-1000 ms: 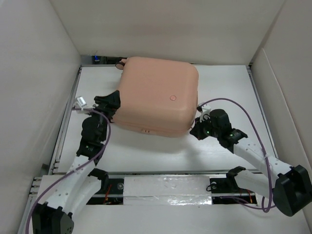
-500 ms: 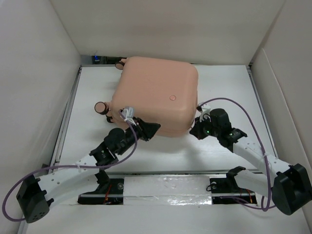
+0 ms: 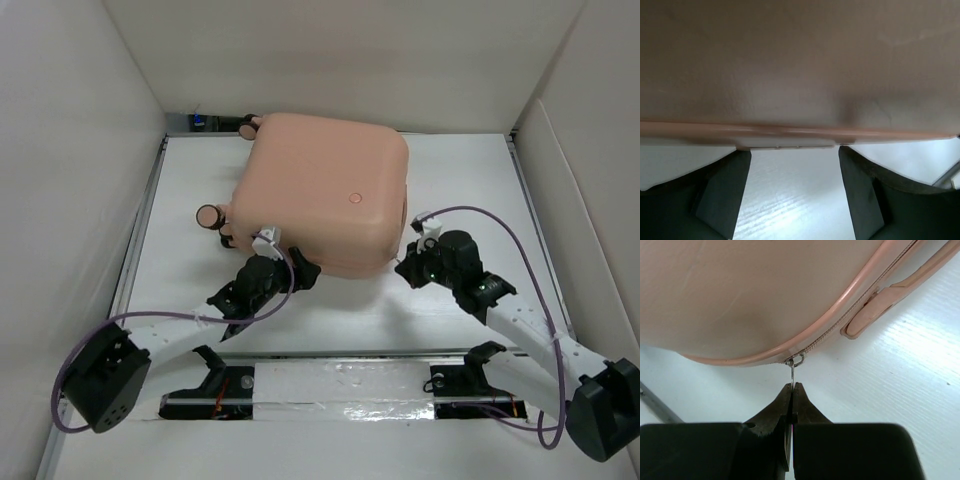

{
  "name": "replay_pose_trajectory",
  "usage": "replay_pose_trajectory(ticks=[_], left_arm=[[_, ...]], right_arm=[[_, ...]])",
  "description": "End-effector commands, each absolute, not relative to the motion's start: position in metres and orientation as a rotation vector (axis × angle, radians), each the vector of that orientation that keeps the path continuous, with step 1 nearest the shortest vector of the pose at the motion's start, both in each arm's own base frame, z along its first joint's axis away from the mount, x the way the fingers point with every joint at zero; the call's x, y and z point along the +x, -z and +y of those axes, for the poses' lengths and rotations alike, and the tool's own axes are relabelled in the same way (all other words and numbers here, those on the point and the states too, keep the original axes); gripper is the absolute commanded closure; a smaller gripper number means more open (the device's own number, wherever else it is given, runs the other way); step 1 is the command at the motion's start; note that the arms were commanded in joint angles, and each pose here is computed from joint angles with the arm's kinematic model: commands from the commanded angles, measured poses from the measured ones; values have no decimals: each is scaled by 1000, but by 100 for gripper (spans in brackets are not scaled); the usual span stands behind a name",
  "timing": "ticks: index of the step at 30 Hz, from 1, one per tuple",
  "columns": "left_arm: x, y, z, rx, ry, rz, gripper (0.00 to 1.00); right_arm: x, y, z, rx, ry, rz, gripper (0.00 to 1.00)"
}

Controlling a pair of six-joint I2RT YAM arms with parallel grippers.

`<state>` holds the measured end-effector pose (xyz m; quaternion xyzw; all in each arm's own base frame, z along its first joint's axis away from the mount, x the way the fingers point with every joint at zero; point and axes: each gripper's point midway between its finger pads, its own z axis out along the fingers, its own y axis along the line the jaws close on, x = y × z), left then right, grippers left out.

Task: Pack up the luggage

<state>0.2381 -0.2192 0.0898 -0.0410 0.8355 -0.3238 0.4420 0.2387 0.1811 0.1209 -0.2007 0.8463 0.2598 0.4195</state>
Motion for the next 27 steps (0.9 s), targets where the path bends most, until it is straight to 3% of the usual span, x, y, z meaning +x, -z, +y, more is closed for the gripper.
replay_pose_trajectory(ticks=[1, 8, 18, 24, 27], left_arm=[[280, -148, -240, -89, 902, 1862, 32], [310, -167, -254, -139, 947, 1779, 33], [326, -177, -287, -157, 1021, 1740, 34], [327, -176, -269, -209, 1021, 1733, 34], [328, -174, -264, -213, 1003, 1744, 34]], right_arm=[[242, -169, 199, -531, -708, 1906, 100], [209, -162, 202, -557, -719, 1930, 100], [159, -184, 257, -786, -889, 1831, 100], [205, -173, 222, -579, -626, 1905, 100], [214, -177, 219, -550, -700, 1865, 100]])
